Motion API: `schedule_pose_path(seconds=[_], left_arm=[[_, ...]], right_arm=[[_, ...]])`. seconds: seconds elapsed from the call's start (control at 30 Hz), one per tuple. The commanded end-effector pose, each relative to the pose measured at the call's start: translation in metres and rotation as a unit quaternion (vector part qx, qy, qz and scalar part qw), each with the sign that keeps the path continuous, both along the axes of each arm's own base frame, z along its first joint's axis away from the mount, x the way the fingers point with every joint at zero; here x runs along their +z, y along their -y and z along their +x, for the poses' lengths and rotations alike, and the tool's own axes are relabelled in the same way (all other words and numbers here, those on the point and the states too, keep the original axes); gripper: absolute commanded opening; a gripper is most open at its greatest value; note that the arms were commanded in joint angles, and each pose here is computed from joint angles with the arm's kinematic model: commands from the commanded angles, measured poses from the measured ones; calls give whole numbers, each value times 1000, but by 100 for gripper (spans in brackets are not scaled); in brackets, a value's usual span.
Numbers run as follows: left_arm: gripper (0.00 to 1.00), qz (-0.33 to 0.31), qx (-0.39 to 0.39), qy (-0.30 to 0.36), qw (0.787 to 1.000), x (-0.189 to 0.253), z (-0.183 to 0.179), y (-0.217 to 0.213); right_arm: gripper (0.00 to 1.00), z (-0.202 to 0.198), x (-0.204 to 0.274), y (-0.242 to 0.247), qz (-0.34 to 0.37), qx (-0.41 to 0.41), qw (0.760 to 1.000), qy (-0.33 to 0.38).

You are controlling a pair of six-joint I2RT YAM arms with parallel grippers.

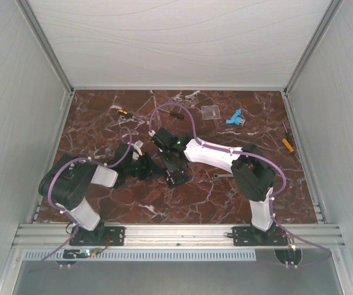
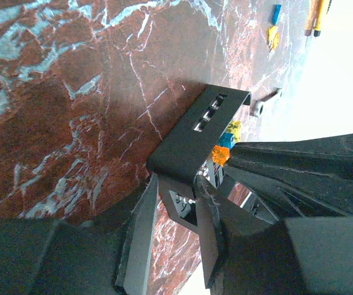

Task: Snap on the fuse box
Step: Install the fuse at the fuse box base.

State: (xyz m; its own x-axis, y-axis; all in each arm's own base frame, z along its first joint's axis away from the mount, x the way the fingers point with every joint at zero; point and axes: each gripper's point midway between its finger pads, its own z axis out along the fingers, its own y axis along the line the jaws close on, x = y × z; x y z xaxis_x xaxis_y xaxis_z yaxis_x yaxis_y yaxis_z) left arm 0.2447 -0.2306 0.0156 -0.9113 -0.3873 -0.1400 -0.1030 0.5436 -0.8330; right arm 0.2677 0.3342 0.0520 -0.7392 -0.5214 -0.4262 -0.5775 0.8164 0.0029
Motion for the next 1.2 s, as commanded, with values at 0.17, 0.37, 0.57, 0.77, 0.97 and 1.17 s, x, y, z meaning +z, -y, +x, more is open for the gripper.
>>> schedule_pose_path(seconds=[0.17,0.37,0.57,0.77,0.97,1.17], left_arm=[[31,-6,-4,23,1000,7,4,3],[31,-8,-3,25,1000,8,5,3],[31,-7,-3,24,1000,8,4,3],[31,-8,-3,25,1000,9,4,3],[31,-8,-3,24,1000,9,4,3],[31,-8,-4,24,1000,9,4,4]], right_arm=[[14,5,30,-11,56,-7,998,26],[15,5,18,-12,49,-7,999,17],[15,5,6,-8,33,-13,999,13],[14,5,1,-4,22,-15,1000,12],[13,4,-3,-4,18,-15,1000,6],[13,2,-7,-2,11,-14,1000,0]])
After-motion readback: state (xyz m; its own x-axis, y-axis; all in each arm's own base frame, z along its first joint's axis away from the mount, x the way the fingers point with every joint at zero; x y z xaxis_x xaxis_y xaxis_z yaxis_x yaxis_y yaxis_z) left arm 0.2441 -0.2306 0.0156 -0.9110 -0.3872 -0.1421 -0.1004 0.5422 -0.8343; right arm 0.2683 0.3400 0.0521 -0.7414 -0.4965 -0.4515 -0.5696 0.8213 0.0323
